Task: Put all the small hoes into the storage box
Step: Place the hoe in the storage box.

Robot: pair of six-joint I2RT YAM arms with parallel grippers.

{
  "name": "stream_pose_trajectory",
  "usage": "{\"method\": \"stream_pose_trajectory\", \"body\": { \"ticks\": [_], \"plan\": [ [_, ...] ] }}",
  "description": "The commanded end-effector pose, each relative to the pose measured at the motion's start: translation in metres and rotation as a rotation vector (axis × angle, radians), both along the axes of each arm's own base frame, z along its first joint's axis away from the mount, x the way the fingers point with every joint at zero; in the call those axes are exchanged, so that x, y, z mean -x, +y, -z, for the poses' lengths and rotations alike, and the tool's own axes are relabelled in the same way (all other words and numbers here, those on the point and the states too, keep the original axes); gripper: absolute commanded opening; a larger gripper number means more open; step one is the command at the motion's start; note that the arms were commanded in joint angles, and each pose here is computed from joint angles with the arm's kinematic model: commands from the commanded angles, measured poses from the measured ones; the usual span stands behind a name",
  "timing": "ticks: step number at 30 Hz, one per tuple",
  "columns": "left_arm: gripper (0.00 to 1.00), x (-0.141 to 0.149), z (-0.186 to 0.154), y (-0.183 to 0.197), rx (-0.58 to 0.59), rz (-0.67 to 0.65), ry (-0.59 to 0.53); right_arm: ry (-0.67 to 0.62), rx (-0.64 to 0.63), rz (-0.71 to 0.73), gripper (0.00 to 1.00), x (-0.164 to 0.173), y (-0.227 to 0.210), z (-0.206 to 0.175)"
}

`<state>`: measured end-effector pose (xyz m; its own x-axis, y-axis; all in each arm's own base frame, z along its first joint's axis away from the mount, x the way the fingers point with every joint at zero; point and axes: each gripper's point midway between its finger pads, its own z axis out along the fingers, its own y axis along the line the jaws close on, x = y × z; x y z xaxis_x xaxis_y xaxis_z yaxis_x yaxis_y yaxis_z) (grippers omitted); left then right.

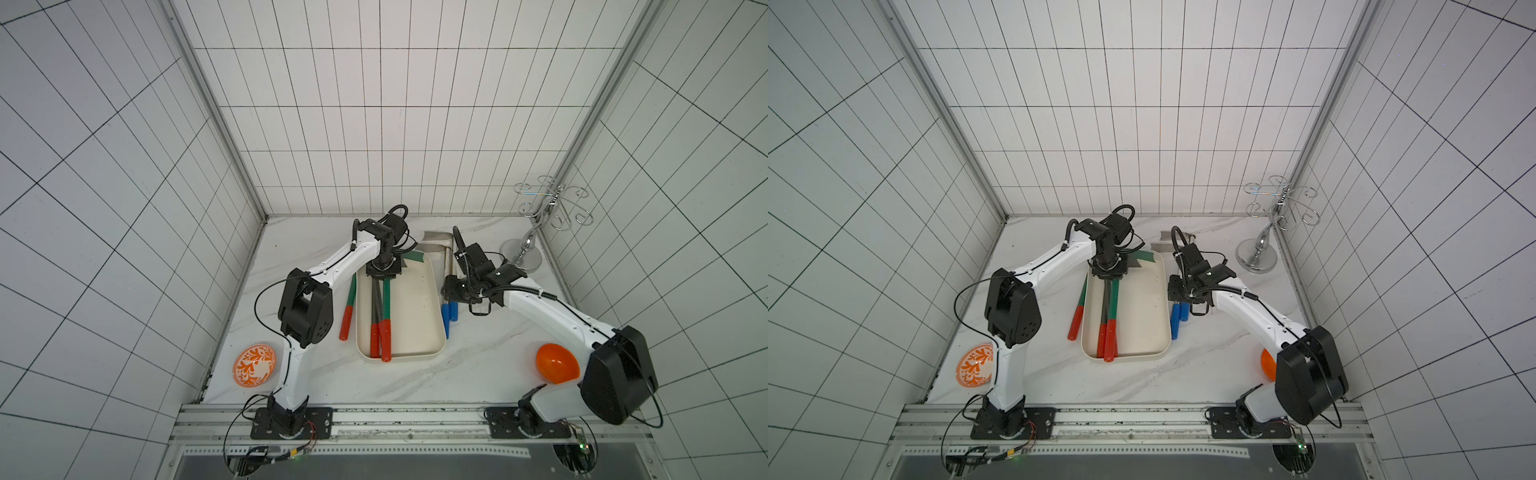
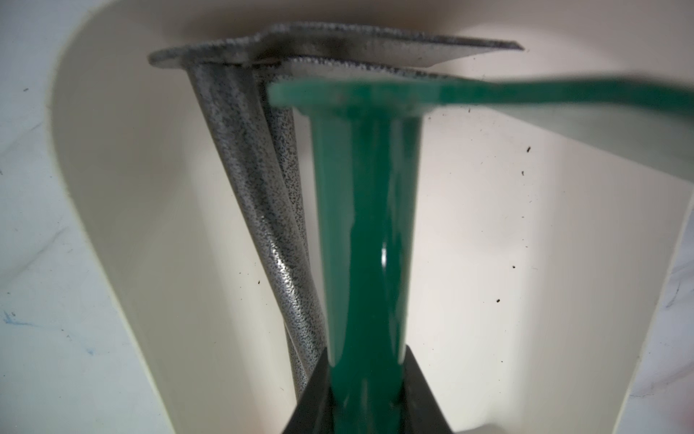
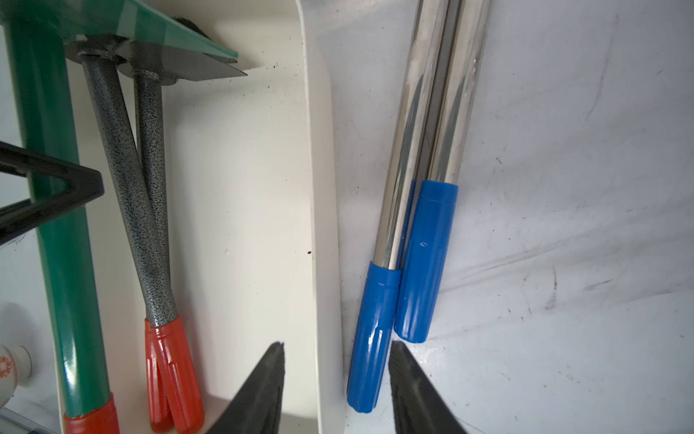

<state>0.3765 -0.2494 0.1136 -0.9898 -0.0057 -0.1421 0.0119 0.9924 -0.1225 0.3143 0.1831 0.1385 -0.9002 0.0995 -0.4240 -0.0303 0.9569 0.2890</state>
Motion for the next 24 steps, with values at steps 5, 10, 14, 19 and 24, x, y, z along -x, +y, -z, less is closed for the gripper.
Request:
{"method": "stream_pose_trajectory", "body": {
  "ticks": [5, 10, 14, 19, 24],
  "plan": [
    [0.0, -0.021, 0.008, -0.009, 0.011, 0.013, -0.019, 0.006, 0.009, 0.021, 0.47, 0.004, -0.008, 0.003],
    [0.0, -0.032, 0.015, -0.006, -0.029, 0.035, -0.003, 0.017, 0.008, 0.02, 0.47, 0.005, -0.008, 0.007],
    [0.0, -0.041, 0.01, -0.003, -0.05, 0.043, -0.024, 0.018, 0.003, 0.018, 0.47, 0.005, -0.007, 0.007],
    [0.0, -0.047, 0.008, 0.001, -0.083, 0.074, -0.044, 0.02, -0.001, 0.018, 0.47, 0.004, -0.006, 0.008],
    [0.0, -0.047, 0.014, 0.007, -0.13, 0.111, -0.042, 0.024, -0.007, 0.017, 0.47, 0.005, -0.005, 0.009]
  ]
}}
